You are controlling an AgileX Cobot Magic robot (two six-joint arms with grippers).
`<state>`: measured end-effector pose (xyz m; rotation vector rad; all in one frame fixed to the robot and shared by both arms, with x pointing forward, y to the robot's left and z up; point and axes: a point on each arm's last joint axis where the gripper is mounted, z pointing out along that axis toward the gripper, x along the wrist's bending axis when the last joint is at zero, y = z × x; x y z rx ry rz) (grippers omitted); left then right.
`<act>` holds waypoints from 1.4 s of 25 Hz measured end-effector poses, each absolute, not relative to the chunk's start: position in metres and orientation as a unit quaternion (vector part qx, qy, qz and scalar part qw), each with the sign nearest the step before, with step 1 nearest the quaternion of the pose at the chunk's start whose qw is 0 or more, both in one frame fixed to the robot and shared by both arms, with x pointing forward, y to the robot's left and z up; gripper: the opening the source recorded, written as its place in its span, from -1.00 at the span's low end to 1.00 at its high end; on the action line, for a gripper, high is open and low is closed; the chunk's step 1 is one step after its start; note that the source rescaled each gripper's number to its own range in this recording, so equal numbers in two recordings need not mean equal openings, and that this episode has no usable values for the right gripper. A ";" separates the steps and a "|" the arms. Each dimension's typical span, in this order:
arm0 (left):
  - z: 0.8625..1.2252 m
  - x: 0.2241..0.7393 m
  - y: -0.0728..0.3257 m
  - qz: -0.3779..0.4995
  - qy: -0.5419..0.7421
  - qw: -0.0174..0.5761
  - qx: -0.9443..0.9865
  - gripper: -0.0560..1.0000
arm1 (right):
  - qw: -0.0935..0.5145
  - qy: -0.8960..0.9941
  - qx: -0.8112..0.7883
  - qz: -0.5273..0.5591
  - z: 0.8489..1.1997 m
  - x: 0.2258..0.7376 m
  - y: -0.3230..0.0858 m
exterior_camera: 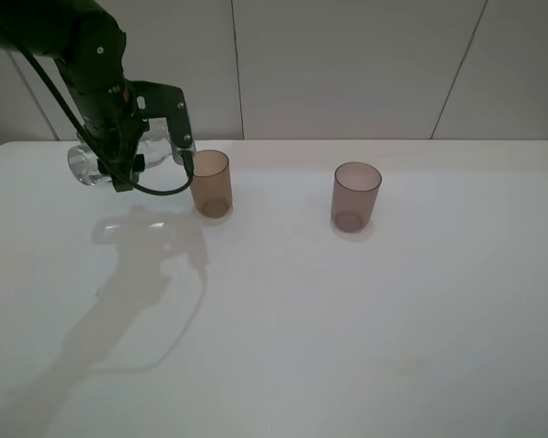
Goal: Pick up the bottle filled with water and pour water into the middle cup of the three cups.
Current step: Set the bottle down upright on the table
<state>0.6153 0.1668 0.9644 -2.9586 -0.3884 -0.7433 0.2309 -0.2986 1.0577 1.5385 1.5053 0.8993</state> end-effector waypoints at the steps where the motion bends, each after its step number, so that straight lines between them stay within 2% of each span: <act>1: 0.962 0.616 0.167 -0.241 -0.122 0.037 -0.962 -0.86 | 0.393 0.593 0.606 0.354 1.058 0.231 -0.299; 9: 0.950 0.617 0.169 -0.228 -0.101 0.072 -0.966 -0.86 | 0.393 0.593 0.606 0.354 1.058 0.231 -0.299; 22: 0.958 0.625 0.159 -0.246 -0.077 0.089 -0.962 -0.86 | 0.393 0.593 0.606 0.354 1.058 0.231 -0.299; 29: 0.961 0.625 0.158 -0.263 -0.040 0.127 -0.956 -0.86 | 0.393 0.593 0.606 0.354 1.058 0.231 -0.299; 35: 0.962 0.626 0.159 -0.268 -0.032 0.133 -0.954 -0.86 | 0.393 0.593 0.606 0.354 1.058 0.231 -0.299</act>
